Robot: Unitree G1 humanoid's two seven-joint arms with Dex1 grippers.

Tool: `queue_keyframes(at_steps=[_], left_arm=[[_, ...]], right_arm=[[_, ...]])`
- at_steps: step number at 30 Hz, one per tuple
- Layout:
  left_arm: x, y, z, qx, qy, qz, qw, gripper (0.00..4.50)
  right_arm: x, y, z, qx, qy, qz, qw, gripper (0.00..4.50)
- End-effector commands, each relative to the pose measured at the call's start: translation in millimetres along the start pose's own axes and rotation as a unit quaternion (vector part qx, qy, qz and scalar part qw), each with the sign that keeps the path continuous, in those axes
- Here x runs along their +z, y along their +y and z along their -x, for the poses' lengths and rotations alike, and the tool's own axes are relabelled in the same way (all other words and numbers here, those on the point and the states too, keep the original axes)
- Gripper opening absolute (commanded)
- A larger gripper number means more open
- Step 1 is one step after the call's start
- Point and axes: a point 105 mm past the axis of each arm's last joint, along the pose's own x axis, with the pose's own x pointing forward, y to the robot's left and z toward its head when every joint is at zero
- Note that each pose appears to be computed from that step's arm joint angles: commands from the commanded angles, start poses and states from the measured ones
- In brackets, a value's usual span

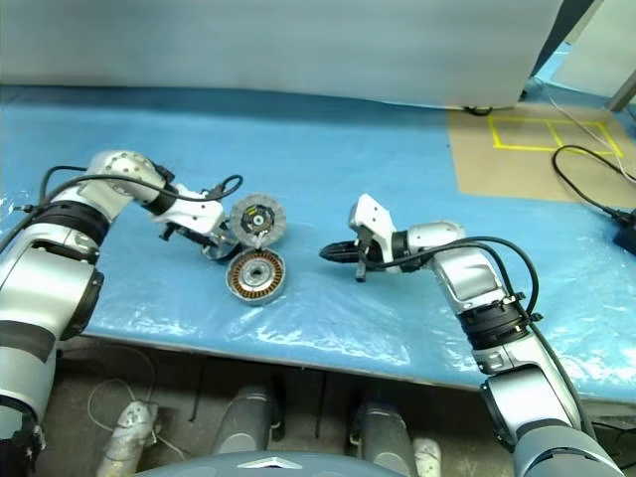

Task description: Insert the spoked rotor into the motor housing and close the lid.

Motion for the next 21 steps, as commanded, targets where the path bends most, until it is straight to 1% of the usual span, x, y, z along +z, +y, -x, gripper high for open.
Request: queue_keyframes(at_steps=[1,7,9,14,16,17,19,21], left_arm=[[-5.3,-5.4,23.3,0.023,-0.009,0.002,1.0,1.33],[-6.0,-27.6,33.7,0.022,-0.036,0.014,0.999,1.33],[-1.9,-29.7,37.7,0.037,-0.047,0.014,0.998,1.33],[21.7,-19.6,48.2,0.114,-0.118,0.037,0.986,1.33],[31.7,-19.2,46.4,0.146,-0.157,0.06,0.975,1.33],[38.7,-19.4,44.9,0.162,-0.187,0.08,0.966,1.33],[50.4,-25.5,38.4,0.18,-0.231,0.112,0.95,1.33],[55.6,-34.7,30.3,0.188,-0.249,0.137,0.94,1.33]], right_arm=[[17.6,-3.1,6.4,-0.006,-0.026,0.019,0.999,0.0],[21.5,-8.3,7.8,-0.014,-0.036,0.018,0.999,0.0],[21.9,-10.8,8.8,-0.017,-0.038,0.019,0.999,0.0],[26.3,-14.8,11.7,-0.026,-0.051,0.024,0.998,0.0],[27.0,-12.6,12.7,-0.025,-0.054,0.031,0.998,0.0],[27.2,-10.1,13.1,-0.023,-0.055,0.035,0.998,0.0],[27.0,-6.5,14.3,-0.02,-0.058,0.035,0.997,0.0],[26.3,-4.7,15.2,-0.024,-0.061,0.033,0.997,0.0]])
